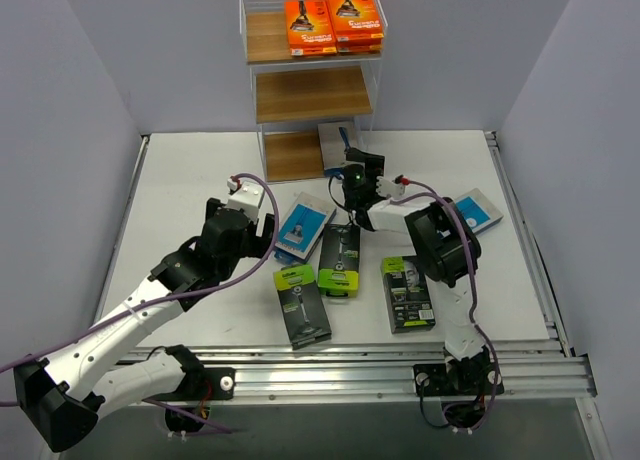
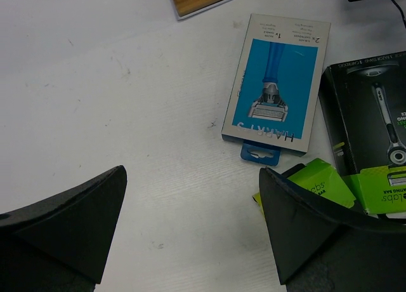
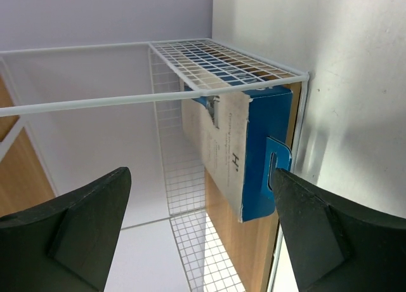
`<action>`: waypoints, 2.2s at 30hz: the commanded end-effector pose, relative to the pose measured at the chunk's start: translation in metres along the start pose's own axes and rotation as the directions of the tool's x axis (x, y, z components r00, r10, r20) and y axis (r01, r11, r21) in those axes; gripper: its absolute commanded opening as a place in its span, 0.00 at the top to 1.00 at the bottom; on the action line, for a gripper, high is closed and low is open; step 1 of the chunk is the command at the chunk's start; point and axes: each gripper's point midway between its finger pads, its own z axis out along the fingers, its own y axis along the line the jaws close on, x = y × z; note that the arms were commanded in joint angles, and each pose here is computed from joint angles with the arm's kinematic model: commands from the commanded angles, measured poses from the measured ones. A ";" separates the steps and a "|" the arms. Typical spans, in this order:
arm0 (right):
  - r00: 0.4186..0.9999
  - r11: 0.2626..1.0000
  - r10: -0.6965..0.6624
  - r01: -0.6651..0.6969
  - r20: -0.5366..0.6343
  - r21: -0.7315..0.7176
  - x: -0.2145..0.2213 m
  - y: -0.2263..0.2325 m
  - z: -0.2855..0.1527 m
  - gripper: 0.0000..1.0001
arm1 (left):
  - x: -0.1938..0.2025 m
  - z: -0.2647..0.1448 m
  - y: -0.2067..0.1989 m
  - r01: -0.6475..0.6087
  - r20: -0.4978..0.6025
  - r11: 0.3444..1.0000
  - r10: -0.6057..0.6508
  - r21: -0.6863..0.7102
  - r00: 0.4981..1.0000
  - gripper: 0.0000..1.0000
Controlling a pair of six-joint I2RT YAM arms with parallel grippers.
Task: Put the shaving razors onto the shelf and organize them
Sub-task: Place the shaving razor onto shelf, then grab a shaving razor with the right arm
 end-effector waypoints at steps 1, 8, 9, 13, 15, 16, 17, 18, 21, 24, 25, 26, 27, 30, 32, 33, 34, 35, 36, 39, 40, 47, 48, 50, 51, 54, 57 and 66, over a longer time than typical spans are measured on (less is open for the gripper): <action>1.000 0.999 0.014 -0.014 0.008 -0.047 -0.012 0.037 -0.020 0.12 | -0.024 -0.009 0.004 0.037 0.063 0.999 -0.036 -0.010 0.997 0.06; 0.994 0.995 -0.072 0.066 -0.081 -0.078 -0.023 0.048 -0.053 0.12 | -0.026 -0.010 0.009 0.032 0.064 0.999 -0.030 -0.028 0.997 0.06; 0.991 0.992 -0.087 0.076 -0.105 -0.100 -0.024 0.059 -0.061 0.13 | -0.025 -0.010 0.010 0.030 0.063 0.999 -0.028 -0.032 0.998 0.06; 0.931 0.961 -0.261 0.226 -0.257 -0.159 -0.023 0.060 -0.080 0.14 | -0.025 -0.010 0.015 0.021 0.071 0.998 -0.017 -0.057 0.997 0.06; 0.853 0.931 -0.359 0.302 -0.377 -0.204 -0.024 0.056 -0.092 0.14 | -0.022 -0.006 0.018 0.005 0.065 0.997 0.000 -0.080 0.998 0.06; 0.815 0.913 -0.405 0.339 -0.414 -0.227 -0.025 0.054 -0.096 0.14 | -0.020 -0.004 0.020 -0.002 0.058 0.995 0.008 -0.097 0.998 0.06; 0.769 0.891 -0.453 0.375 -0.451 -0.257 -0.024 0.055 -0.100 0.14 | -0.018 -0.002 0.020 -0.012 0.049 0.994 0.017 -0.110 0.999 0.06; 0.694 0.833 -0.551 0.491 -0.464 -0.254 -0.038 0.041 -0.100 0.14 | -0.017 0.000 0.024 -0.018 0.044 0.991 0.024 -0.134 0.999 0.06; 0.493 0.685 -0.689 0.682 -0.531 -0.256 -0.068 0.016 -0.114 0.12 | -0.014 0.002 0.027 -0.039 0.032 0.987 0.044 -0.157 0.999 0.06; 0.378 0.577 -0.754 0.771 -0.537 -0.269 -0.101 -0.001 -0.136 0.09 | -0.013 0.003 0.030 -0.054 0.036 0.983 0.062 -0.175 0.997 0.06; 0.374 0.564 -0.761 0.786 -0.530 -0.254 -0.114 -0.004 -0.138 0.08 | -0.012 0.004 0.030 -0.056 0.037 0.983 0.064 -0.177 0.997 0.06; 0.378 0.555 -0.770 0.794 -0.513 -0.248 -0.127 0.001 -0.148 0.07 | -0.011 0.005 0.029 -0.061 0.035 0.983 0.068 -0.176 0.997 0.06; 0.372 0.548 -0.765 0.805 -0.526 -0.227 -0.138 -0.012 -0.153 0.06 | -0.011 0.006 0.029 -0.067 0.032 0.982 0.074 -0.179 0.997 0.06; 0.389 0.530 -0.788 0.823 -0.478 -0.204 -0.175 -0.008 -0.161 0.06 | -0.011 0.006 0.031 -0.079 0.016 0.978 0.083 -0.194 0.996 0.06; 0.414 0.523 -0.794 0.839 -0.445 -0.153 -0.204 -0.019 -0.167 0.06 | -0.012 0.004 0.032 -0.076 0.015 0.978 0.080 -0.197 0.997 0.06; 0.427 0.530 -0.789 0.837 -0.441 -0.138 -0.212 -0.024 -0.170 0.06 | -0.013 0.003 0.032 -0.074 0.019 0.979 0.079 -0.192 0.997 0.06; 0.433 0.536 -0.773 0.837 -0.465 -0.111 -0.219 -0.044 -0.176 0.06 | -0.013 0.001 0.032 -0.071 0.023 0.979 0.077 -0.189 0.997 0.06; 0.490 0.571 -0.761 0.817 -0.426 -0.081 -0.237 -0.039 -0.176 0.06 | -0.014 -0.001 0.033 -0.064 0.034 0.980 0.071 -0.188 0.997 0.06; 0.507 0.594 -0.747 0.800 -0.431 -0.089 -0.239 -0.042 -0.180 0.06 | -0.013 -0.002 0.034 -0.062 0.036 0.980 0.070 -0.190 0.997 0.06; 0.588 0.656 -0.708 0.752 -0.392 -0.056 -0.260 -0.048 -0.184 0.06 | -0.014 -0.004 0.033 -0.054 0.051 0.982 0.064 -0.180 0.997 0.06; 0.604 0.670 -0.697 0.740 -0.387 -0.053 -0.263 -0.049 -0.184 0.06 | -0.015 -0.004 0.031 -0.056 0.050 0.983 0.066 -0.173 0.997 0.06; 0.649 0.723 -0.638 0.690 -0.416 -0.033 -0.275 -0.075 -0.193 0.06 | -0.014 -0.003 0.022 -0.062 0.032 0.989 0.067 -0.134 0.997 0.06; 0.662 0.734 -0.622 0.679 -0.418 -0.016 -0.279 -0.084 -0.194 0.06 | -0.014 -0.002 0.021 -0.065 0.028 0.989 0.069 -0.130 0.997 0.06; 0.682 0.751 -0.611 0.660 -0.401 -0.021 -0.284 -0.086 -0.194 0.07 | -0.015 -0.003 0.019 -0.064 0.024 0.991 0.067 -0.116 0.997 0.06; 0.697 0.768 -0.582 0.641 -0.419 -0.002 -0.284 -0.101 -0.197 0.07 | -0.015 -0.004 0.018 -0.062 0.024 0.992 0.066 -0.113 0.998 0.06; 0.776 0.852 -0.465 0.522 -0.426 0.021 -0.286 -0.121 -0.204 0.12 | -0.014 -0.004 0.018 -0.066 0.021 0.991 0.068 -0.115 0.997 0.06; 0.828 0.900 -0.394 0.436 -0.399 0.016 -0.292 -0.126 -0.205 0.15 | -0.016 -0.005 0.018 -0.063 0.022 0.992 0.066 -0.109 0.998 0.06; 0.865 0.922 -0.343 0.385 -0.366 0.046 -0.295 -0.139 -0.212 0.16 | -0.017 -0.009 0.023 -0.064 0.034 0.990 0.069 -0.127 0.997 0.06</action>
